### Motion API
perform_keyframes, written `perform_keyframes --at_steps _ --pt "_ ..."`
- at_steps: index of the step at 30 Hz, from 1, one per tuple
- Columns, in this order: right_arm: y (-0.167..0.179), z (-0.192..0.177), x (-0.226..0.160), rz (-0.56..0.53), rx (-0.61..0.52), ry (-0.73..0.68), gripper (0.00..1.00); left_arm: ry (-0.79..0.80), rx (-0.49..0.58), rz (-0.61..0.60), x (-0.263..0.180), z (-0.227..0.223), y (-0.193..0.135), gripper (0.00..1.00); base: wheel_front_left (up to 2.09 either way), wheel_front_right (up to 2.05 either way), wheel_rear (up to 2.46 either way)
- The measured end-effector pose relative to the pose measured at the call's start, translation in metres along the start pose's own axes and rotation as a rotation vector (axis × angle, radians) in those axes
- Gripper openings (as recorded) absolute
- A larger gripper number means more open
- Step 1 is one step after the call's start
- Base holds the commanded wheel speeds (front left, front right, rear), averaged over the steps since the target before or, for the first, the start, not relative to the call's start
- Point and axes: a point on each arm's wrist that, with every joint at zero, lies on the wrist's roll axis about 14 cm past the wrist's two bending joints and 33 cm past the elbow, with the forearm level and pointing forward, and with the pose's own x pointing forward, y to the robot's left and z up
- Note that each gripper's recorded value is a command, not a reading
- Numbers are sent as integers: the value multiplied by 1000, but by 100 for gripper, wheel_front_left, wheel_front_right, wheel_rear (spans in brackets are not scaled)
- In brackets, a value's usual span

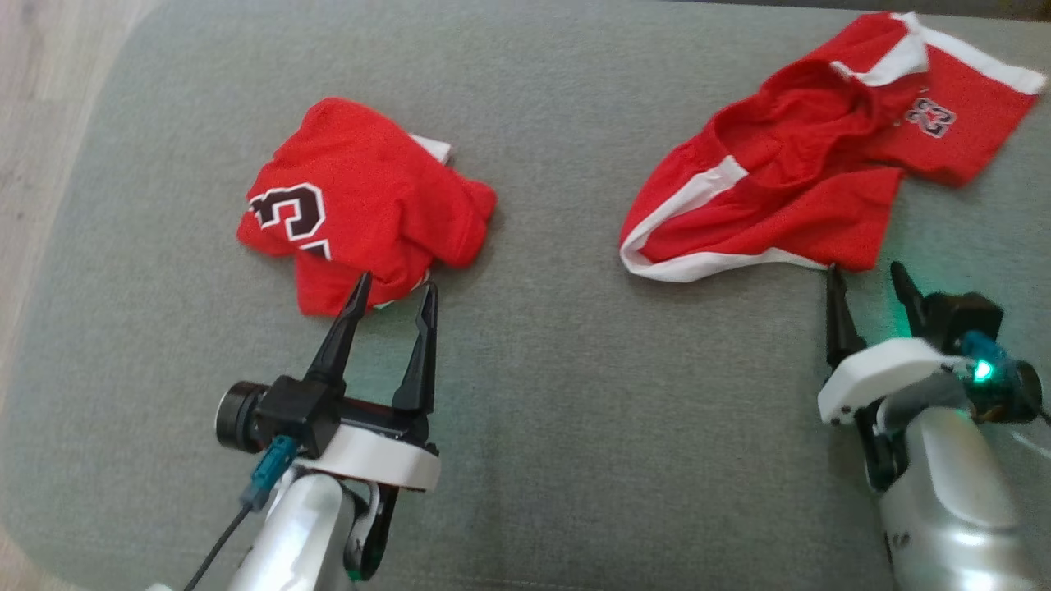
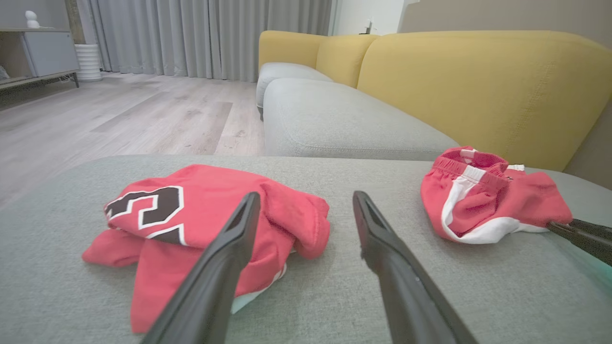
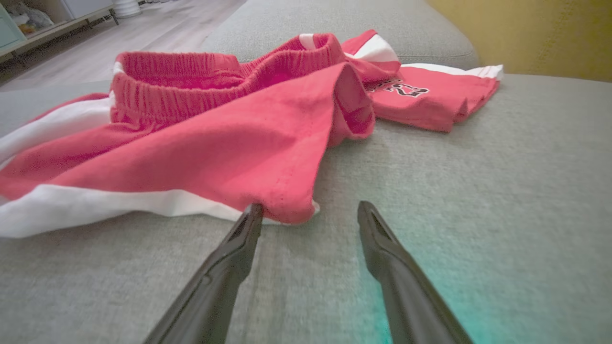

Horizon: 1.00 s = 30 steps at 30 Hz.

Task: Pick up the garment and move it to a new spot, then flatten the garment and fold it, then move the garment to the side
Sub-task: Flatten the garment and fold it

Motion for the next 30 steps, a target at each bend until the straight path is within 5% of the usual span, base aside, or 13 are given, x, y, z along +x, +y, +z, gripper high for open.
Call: perform_keyframes --at_steps 14,15,16,17,23,30 --pt "10 -4 31 9 67 51 100 7 11 24 0 -2 10 100 0 0 0" --pt "12 -4 32 14 64 57 91 7 11 24 0 -2 9 100 0 0 0" --pt "12 -4 33 18 64 60 23 8 10 23 0 -2 9 100 0 0 0" --pt "13 -3 34 21 65 62 0 8 10 23 1 -2 9 100 0 0 0" --pt "0 3 24 -19 81 45 0 -11 8 12 2 4 5 100 0 0 0" --pt "-68 2 -24 -224 113 1 0 -44 2 -16 -3 16 -9 100 0 0 0"
